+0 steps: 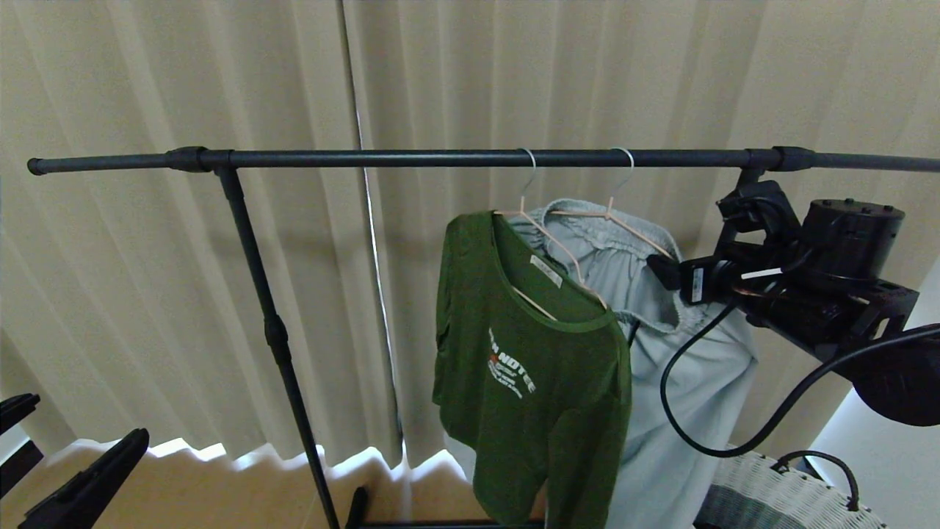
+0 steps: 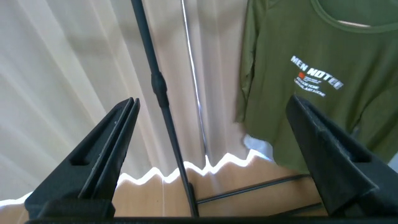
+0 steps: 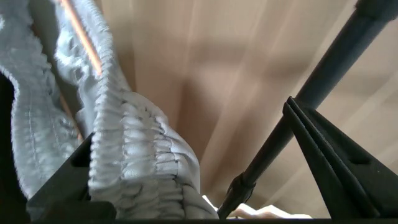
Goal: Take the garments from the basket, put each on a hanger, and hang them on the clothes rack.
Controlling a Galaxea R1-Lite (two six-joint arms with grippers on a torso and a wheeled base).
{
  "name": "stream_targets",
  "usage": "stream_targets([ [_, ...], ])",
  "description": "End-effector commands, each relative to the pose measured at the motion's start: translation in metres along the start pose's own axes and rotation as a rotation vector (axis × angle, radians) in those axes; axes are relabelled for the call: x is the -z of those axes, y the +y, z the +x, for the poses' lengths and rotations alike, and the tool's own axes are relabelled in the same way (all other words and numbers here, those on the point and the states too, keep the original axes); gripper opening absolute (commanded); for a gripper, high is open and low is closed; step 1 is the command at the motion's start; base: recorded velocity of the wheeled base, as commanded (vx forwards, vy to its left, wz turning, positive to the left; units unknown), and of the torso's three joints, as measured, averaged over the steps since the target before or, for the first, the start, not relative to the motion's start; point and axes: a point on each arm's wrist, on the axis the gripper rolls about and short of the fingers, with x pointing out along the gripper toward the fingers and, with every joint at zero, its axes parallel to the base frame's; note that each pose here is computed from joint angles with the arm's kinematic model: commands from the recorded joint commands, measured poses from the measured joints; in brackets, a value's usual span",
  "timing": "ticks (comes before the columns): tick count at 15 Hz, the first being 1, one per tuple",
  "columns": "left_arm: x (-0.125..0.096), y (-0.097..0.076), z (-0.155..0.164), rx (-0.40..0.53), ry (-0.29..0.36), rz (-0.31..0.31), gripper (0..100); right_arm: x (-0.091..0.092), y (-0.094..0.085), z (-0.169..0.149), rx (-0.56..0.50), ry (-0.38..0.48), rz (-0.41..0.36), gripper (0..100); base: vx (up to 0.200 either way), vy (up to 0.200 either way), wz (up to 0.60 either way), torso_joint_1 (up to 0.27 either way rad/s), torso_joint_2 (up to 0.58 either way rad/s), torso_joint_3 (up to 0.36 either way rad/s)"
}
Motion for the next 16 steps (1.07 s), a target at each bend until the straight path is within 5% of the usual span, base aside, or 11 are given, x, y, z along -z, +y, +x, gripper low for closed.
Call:
stream_targets([
  [1,0.0,0.0,0.0,0.0,0.001,0.0,100,0.0,0.0,-0.001,0.001,0.003,-0.001,100,0.0,0.0,0.0,0.0,0.0,0.0],
  [10,0.0,0.0,0.001,-0.001,0.004,0.021,100,-0.008,-0.009,0.001,0.002,-0.042,0.018,100,0.0,0.0,0.0,0.0,0.0,0.0],
  [16,0.001,0.0,0.003,0.001,0.025,0.029,100,-0.003,-0.013,0.024,-0.241,-0.054,-0.018,100,0.0,0.0,0.0,0.0,0.0,0.0],
])
